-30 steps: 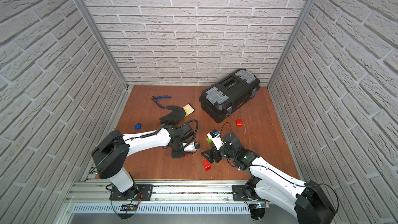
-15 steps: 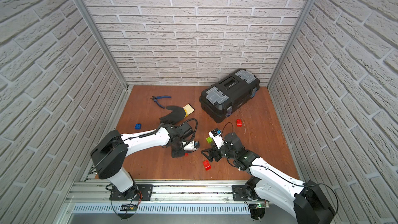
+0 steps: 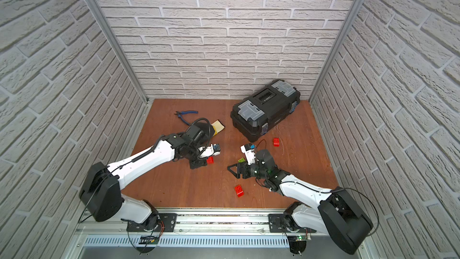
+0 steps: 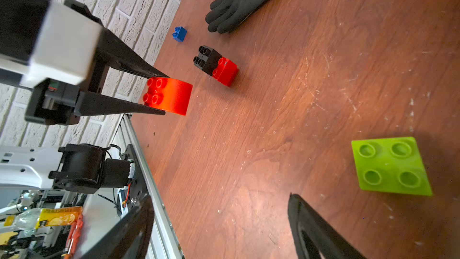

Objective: Assemble the letter s with lego
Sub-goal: Pick up the lego brick from the center of the board, then assemble the lego brick with the lego brick.

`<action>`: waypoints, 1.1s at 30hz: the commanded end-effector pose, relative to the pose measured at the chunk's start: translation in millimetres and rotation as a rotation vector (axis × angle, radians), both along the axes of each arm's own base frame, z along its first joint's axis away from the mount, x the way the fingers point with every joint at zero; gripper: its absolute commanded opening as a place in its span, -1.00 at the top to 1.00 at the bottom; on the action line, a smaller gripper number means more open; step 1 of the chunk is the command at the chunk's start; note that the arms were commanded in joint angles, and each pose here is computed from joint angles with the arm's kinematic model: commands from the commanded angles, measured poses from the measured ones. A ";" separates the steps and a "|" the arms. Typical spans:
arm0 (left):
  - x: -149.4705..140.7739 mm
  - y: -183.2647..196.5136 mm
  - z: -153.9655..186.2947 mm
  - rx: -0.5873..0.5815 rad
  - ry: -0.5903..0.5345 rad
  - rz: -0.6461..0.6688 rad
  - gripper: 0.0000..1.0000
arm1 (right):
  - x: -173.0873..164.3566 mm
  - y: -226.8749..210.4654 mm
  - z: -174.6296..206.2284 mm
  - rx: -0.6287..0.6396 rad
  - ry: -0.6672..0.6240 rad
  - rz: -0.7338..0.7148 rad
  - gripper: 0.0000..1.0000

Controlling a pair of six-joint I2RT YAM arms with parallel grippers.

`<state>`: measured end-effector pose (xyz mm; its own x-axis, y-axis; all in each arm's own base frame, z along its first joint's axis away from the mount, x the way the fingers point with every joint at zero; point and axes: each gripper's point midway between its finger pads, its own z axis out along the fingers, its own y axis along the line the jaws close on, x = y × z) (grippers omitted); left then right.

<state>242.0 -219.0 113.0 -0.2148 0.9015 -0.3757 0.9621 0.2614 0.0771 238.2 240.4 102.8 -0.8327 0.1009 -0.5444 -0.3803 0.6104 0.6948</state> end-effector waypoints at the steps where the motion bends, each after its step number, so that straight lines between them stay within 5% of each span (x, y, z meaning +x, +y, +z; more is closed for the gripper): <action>1: 11.2 -4.6 25.8 -0.097 -0.049 -0.044 0.38 | 17.4 15.7 27.4 0.112 0.027 -0.030 -0.65; 12: 41.2 11.1 40.1 -0.235 -0.034 -0.018 0.40 | 40.6 53.4 19.6 0.178 0.200 -0.100 -0.54; 22: 38.5 17.9 35.9 -0.266 -0.116 -0.172 0.42 | 49.9 94.4 4.1 0.221 0.281 -0.107 -0.50; 33: 42.4 30.6 21.7 -0.303 -0.035 -0.248 0.44 | 61.5 123.4 -9.0 0.258 0.327 -0.106 -0.46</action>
